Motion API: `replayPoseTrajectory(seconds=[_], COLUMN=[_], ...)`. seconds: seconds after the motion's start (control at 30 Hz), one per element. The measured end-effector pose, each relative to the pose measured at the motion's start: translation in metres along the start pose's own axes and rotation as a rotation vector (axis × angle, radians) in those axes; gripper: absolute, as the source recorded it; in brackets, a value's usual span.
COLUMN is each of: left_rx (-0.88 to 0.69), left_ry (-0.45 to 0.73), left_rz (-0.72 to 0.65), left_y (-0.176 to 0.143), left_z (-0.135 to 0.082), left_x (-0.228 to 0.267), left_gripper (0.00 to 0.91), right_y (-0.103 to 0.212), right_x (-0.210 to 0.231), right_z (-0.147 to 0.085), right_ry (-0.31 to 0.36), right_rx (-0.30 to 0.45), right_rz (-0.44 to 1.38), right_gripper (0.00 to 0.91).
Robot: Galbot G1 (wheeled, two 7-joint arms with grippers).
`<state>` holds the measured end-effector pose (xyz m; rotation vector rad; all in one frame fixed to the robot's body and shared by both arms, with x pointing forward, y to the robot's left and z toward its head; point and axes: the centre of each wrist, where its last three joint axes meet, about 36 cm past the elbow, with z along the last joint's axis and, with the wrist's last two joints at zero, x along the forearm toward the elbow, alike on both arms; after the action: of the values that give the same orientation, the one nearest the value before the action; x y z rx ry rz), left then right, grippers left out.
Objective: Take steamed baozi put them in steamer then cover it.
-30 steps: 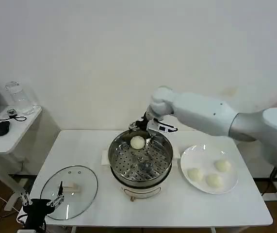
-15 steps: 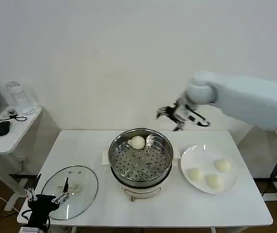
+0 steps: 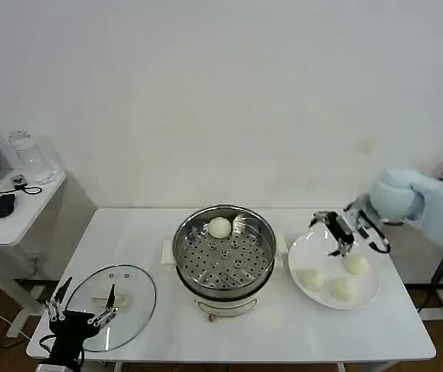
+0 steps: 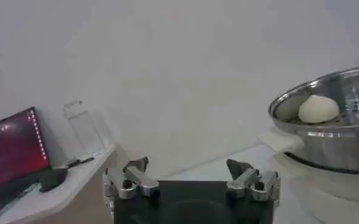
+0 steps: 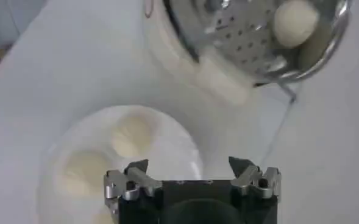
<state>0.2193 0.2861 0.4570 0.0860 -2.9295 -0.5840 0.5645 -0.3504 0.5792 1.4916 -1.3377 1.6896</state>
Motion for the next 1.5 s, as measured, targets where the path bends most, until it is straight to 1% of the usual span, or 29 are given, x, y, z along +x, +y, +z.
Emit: replayPoseTrajectory(seconds=[0.17,0.43,0.7,0.83,1.07,1.13,1.17,1.2,1.23,1.33,1.43,1.5], left_rx=[0.002,0.003,0.003,0.001,0.000,0.002,0.002,0.003,0.004,0.005,0.004,0.005], left_ry=[0.004,0.012,0.021,0.025,0.028,0.027,0.027,0.027,0.027,0.027,0.026,0.025], left_rz=[-0.004,-0.011,-0.020,-0.024,-0.029,-0.030,-0.029,-0.029,-0.029,-0.029,-0.030,-0.030], left_y=[-0.001,0.000,0.001,0.002,0.003,0.003,0.003,0.002,0.002,0.002,0.002,0.002], left_z=[0.000,0.001,0.004,0.005,0.005,0.005,0.005,0.005,0.005,0.005,0.004,0.004], left_x=[0.001,0.001,0.001,0.001,0.002,0.002,0.002,0.002,0.002,0.002,0.002,0.002], left_gripper=[0.907,0.907,0.907,0.907,0.907,0.907,0.907,0.907,0.907,0.907,0.907,0.907], right_y=[0.016,0.025,0.021,0.017,0.011,0.009,0.008,0.008,0.007,0.007,0.005,0.004], right_x=[-0.022,-0.055,-0.087,-0.101,-0.120,-0.125,-0.127,-0.129,-0.131,-0.135,-0.136,-0.135], right_z=[0.010,0.022,0.027,0.026,0.019,0.018,0.017,0.016,0.014,0.013,0.014,0.014], right_ry=[-0.004,-0.002,0.007,0.003,0.004,0.002,0.001,0.000,0.000,0.002,0.006,0.007], right_rx=[-0.060,-0.122,-0.144,-0.157,-0.154,-0.155,-0.155,-0.155,-0.154,-0.152,-0.155,-0.156], right_rz=[-0.033,-0.083,-0.097,-0.102,-0.119,-0.121,-0.121,-0.121,-0.123,-0.128,-0.124,-0.125], right_gripper=[0.907,0.907,0.907,0.907,0.907,0.887,0.856,0.856,0.826,0.776,0.746,0.675])
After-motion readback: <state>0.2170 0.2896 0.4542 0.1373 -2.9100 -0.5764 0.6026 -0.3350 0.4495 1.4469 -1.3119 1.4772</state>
